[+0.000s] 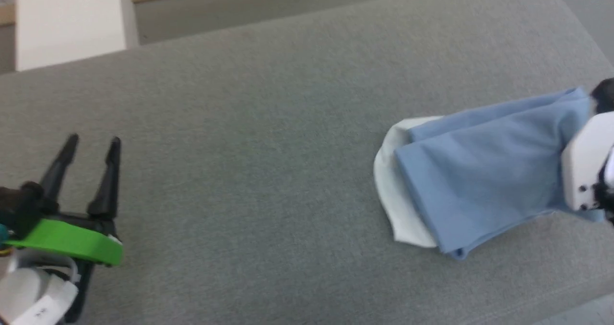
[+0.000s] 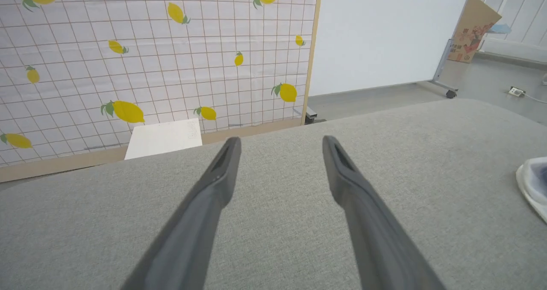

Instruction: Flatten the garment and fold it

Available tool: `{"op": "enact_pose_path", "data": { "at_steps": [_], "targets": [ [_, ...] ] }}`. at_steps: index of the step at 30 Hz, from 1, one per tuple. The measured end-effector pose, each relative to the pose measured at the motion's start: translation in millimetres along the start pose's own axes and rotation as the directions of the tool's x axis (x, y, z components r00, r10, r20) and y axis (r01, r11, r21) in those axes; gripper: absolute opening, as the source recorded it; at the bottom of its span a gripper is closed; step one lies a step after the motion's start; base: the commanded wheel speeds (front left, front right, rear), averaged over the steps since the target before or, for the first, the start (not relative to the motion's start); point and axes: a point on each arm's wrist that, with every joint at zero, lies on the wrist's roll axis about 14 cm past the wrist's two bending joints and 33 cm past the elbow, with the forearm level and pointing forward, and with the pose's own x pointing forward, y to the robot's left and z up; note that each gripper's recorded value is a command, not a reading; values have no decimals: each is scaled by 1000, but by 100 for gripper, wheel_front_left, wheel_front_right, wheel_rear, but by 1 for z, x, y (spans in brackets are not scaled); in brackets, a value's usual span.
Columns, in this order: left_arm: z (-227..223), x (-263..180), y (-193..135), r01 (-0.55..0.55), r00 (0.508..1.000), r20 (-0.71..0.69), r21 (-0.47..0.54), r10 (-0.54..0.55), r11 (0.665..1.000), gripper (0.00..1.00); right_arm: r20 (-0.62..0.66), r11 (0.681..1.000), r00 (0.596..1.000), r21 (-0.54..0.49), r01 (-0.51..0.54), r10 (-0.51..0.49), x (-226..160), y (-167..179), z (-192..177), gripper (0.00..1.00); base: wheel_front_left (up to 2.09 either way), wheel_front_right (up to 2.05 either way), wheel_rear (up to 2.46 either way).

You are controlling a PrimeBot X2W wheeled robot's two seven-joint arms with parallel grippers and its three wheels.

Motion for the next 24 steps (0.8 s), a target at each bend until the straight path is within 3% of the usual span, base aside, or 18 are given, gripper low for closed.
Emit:
{"op": "enact_pose_path", "data": {
  "at_steps": [4,10,21,22,23,24],
  "targets": [
    [-7,18,10,32,999,-15,24,-31,999,100,-8,991,993,70,118,-118,8,-37,4,0,0,0,0],
    [-26,34,38,34,999,-37,52,-32,998,100,-25,947,960,154,281,-280,24,-78,14,0,0,0,0],
    [-89,31,76,10,984,-178,68,3,998,100,-80,870,889,186,457,-450,57,-101,16,0,0,0,0],
    [-94,30,77,12,982,-189,67,1,998,100,-86,867,885,179,466,-458,60,-101,16,41,0,0,0],
    [-99,30,77,14,980,-197,64,-1,998,100,-85,863,881,177,473,-466,62,-101,15,100,0,0,0],
    [-103,30,78,15,978,-209,60,-2,998,100,-88,861,879,175,477,-469,64,-101,14,100,0,0,0]
  ]
}}
